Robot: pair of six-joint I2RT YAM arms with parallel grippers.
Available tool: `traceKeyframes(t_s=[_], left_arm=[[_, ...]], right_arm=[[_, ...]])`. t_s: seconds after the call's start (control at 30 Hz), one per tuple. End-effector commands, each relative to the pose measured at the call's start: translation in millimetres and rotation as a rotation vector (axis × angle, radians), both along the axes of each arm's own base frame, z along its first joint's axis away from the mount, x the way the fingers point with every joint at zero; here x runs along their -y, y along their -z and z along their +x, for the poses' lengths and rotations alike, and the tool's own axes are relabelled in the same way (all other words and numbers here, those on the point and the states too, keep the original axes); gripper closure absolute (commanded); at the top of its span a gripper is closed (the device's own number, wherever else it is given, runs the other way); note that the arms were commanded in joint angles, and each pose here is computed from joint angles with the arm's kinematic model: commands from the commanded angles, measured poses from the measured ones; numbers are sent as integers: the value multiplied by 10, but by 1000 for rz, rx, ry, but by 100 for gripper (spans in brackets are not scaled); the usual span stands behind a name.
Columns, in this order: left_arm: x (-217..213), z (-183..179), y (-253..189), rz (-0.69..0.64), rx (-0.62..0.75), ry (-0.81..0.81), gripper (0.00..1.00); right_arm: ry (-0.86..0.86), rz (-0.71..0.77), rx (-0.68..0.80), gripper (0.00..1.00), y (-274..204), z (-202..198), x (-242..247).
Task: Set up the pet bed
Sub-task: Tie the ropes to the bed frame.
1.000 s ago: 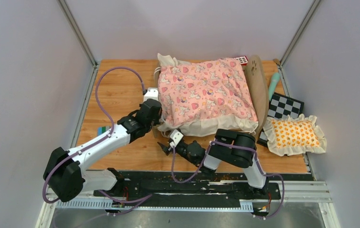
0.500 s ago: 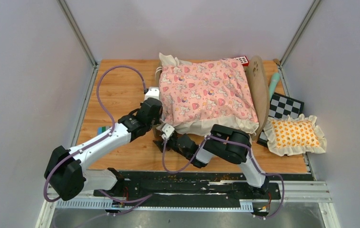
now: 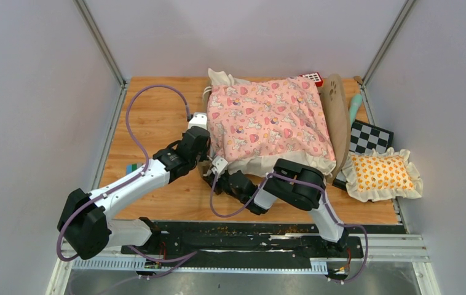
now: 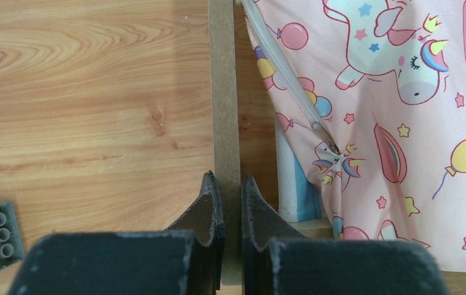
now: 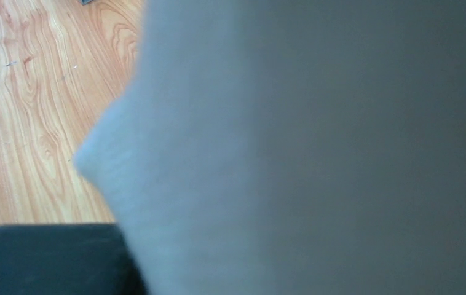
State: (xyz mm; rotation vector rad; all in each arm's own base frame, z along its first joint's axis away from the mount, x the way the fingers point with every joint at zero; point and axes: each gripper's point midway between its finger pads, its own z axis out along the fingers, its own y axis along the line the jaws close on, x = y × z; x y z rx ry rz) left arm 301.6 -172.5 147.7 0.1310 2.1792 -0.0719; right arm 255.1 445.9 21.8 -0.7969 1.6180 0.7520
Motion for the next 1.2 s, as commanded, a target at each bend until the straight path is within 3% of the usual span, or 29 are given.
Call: traceKeyframes(t_s=[0.0, 0.47, 0.67, 0.8, 0.93, 1.17], left_arm=[[266, 20, -264, -33, 54, 166, 100], [196, 40, -195, -32, 37, 156, 100], [195, 38, -196, -33, 36, 159, 100], [196, 38, -191, -31, 34, 162, 100], [205, 37, -195, -35, 34, 165, 100], [218, 38, -207, -37, 32, 172, 100]], right_arm=[[2, -72, -150, 98, 417, -230, 260], [-235, -14, -283, 100, 127, -1024, 415], [-291, -74, -304, 99, 83, -1232, 550], [-184, -122, -278, 85, 28, -1105, 730], [18, -209, -217, 61, -67, -774, 932], [148, -218, -89, 52, -523, -587, 1091]])
